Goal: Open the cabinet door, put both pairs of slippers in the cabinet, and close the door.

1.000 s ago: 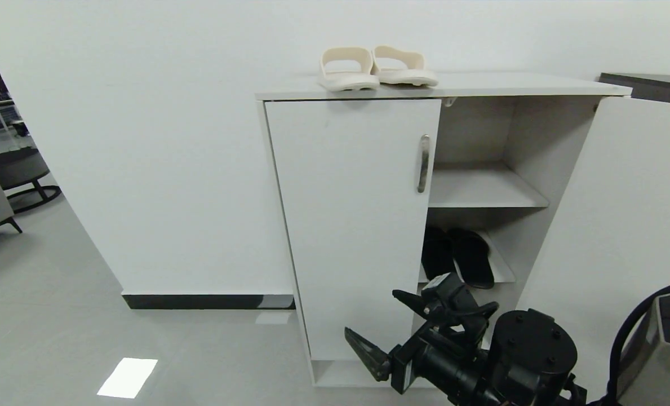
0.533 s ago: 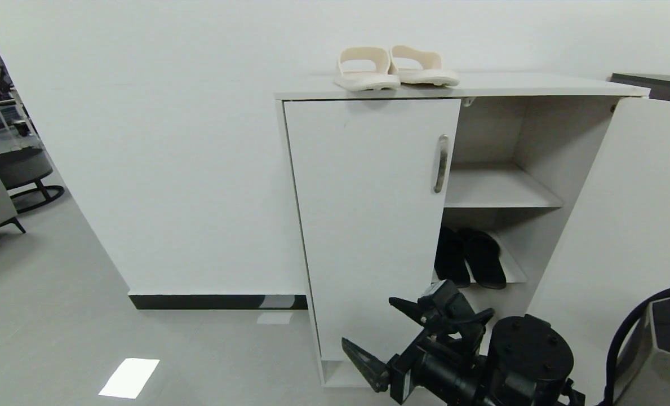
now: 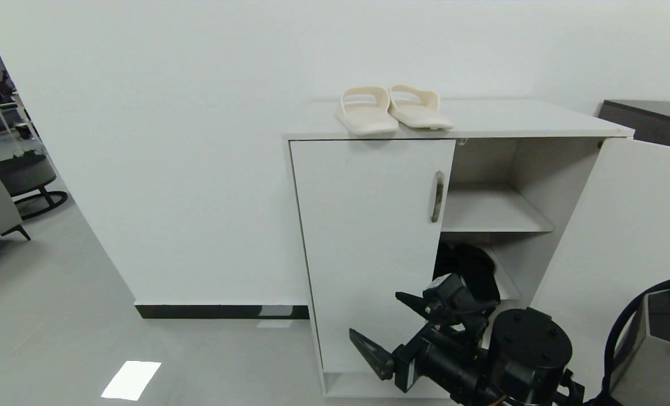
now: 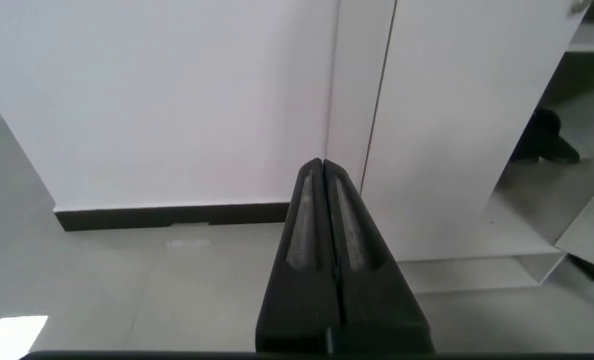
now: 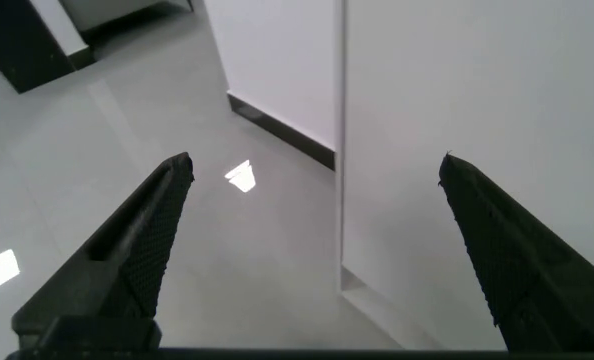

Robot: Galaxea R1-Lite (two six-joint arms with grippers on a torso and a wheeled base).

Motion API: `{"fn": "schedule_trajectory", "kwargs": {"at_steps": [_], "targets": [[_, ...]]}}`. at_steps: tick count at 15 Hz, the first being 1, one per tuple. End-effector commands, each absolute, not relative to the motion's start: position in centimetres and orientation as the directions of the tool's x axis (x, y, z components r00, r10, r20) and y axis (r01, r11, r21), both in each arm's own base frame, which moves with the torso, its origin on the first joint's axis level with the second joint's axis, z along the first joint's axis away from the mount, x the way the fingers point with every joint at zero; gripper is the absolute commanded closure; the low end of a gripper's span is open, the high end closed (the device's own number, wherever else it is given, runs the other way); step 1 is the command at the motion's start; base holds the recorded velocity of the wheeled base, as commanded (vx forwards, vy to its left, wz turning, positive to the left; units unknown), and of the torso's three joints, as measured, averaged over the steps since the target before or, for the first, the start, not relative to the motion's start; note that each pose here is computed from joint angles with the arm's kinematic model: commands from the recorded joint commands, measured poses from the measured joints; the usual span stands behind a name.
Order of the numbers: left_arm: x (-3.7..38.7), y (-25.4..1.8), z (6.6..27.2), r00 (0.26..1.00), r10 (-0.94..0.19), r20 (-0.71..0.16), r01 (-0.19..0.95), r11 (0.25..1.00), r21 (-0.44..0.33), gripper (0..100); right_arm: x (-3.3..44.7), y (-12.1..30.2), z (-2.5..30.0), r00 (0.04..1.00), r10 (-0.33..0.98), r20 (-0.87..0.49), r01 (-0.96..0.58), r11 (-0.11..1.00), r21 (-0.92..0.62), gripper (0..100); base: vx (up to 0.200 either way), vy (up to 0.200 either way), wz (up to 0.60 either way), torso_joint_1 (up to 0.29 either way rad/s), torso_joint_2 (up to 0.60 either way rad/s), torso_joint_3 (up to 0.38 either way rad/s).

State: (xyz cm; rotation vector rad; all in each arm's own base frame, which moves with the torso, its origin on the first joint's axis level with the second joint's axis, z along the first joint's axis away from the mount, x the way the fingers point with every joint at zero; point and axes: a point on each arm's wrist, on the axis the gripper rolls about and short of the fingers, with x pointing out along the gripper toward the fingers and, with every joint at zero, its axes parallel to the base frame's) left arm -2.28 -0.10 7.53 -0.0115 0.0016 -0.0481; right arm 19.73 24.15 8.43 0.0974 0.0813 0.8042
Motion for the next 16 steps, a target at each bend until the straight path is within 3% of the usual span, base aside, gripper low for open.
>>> {"fn": "schedule_trajectory", "kwargs": {"at_steps": [1, 16], "targets": [[-2.3, -0.1, 7.5, 0.999, -0.048, -0.003, 0.047, 0.999, -0.014, 100, 20.0, 23.8, 8.4, 0.701, 0.712, -0.038, -0.705, 0.7, 0.115, 0, 0.0, 0.0, 0.0, 0.168, -0.48, -0.29], [-2.3, -0.1, 7.5, 0.999, -0.044, -0.003, 0.044, 0.999, -0.008, 100, 18.9, 24.2, 8.3, 0.674, 0.737, -0.05, -0.729, 0.675, 0.114, 0, 0.0, 0.0, 0.0, 0.208, -0.49, -0.285]]}}
